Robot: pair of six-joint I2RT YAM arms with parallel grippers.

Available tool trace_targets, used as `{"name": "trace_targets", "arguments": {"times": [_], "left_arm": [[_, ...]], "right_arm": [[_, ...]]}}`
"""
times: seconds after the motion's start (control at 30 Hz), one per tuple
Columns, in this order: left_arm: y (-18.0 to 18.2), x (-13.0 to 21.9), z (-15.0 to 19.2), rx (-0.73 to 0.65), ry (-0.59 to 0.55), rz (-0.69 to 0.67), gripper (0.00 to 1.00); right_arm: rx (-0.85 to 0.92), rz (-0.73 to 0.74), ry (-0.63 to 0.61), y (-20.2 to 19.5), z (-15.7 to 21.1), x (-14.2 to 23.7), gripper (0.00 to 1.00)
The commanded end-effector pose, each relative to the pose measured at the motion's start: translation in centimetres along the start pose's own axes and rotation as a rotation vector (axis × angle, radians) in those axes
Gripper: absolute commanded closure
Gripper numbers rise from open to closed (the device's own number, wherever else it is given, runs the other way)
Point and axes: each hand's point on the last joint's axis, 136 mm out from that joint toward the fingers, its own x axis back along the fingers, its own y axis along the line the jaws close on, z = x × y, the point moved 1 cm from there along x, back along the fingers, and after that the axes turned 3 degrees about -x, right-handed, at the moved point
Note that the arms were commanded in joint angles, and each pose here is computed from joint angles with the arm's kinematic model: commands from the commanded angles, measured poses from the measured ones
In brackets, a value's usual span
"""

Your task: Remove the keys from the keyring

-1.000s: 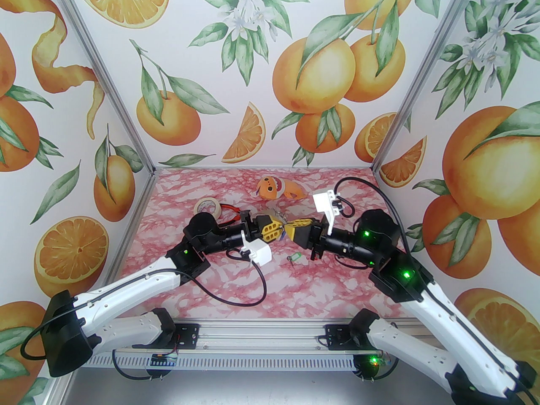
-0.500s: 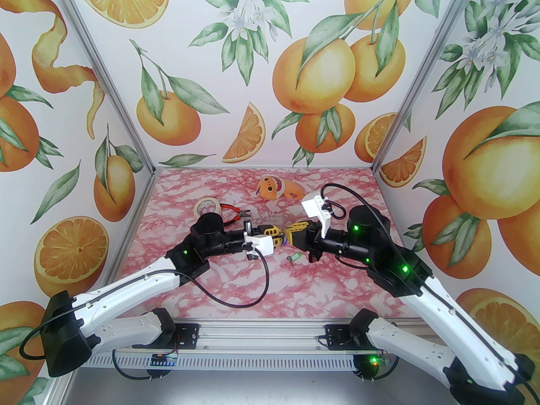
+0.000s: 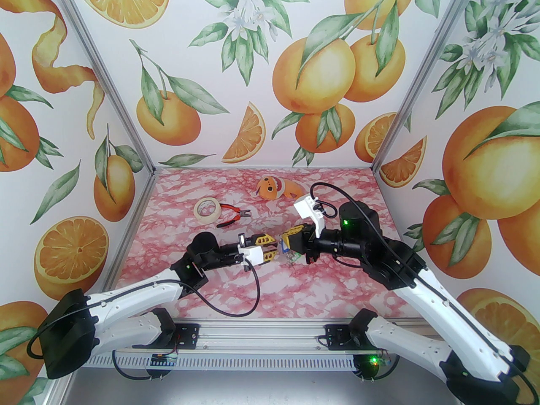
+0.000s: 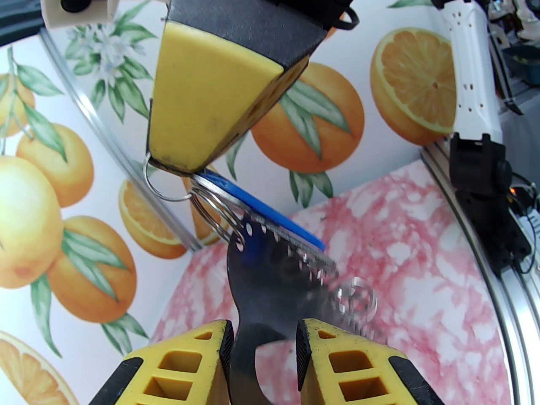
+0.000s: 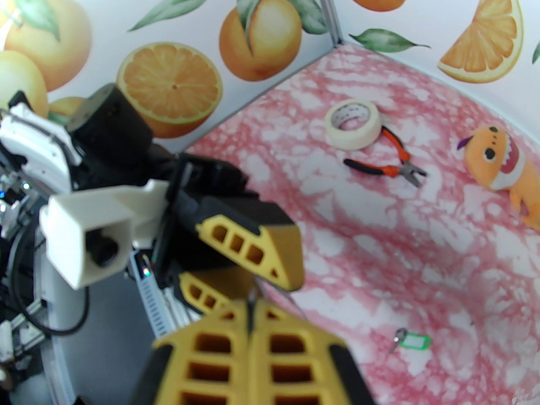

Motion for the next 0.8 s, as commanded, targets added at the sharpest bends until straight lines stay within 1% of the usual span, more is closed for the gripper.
{"name": "trace_targets", "arguments": {"times": [0.0,0.07,0.13,0.37,0.77], "left_arm": [[1.3,0.4,-2.2,-0.032,-0.119,-0.086,0.7],[1.5,0.7,-2.7,-0.034,-0.153,-0.112,0.7],[1.7,0.8,-2.7,-0.035,-0.157,-0.135,0.71],[1.3,0.6,-3.2,-0.037,-0.169,-0.125,0.72],[1.1,-0.1,-2.3,-0.012,-0.129,-0.139,0.77]], "right_arm": [[-0.024,-0.058,-0.033,0.8,-0.7,-0.2,1.0],[-0.037,-0.052,-0.04,0.6,-0.8,-0.2,1.0],[-0.056,-0.06,-0.054,0.6,-1.0,-0.4,1.0],[-0.094,-0.041,-0.068,-0.1,-0.8,-0.7,1.0],[-0.124,-0.032,-0.129,-0.1,-1.6,0.0,1.0]]}}
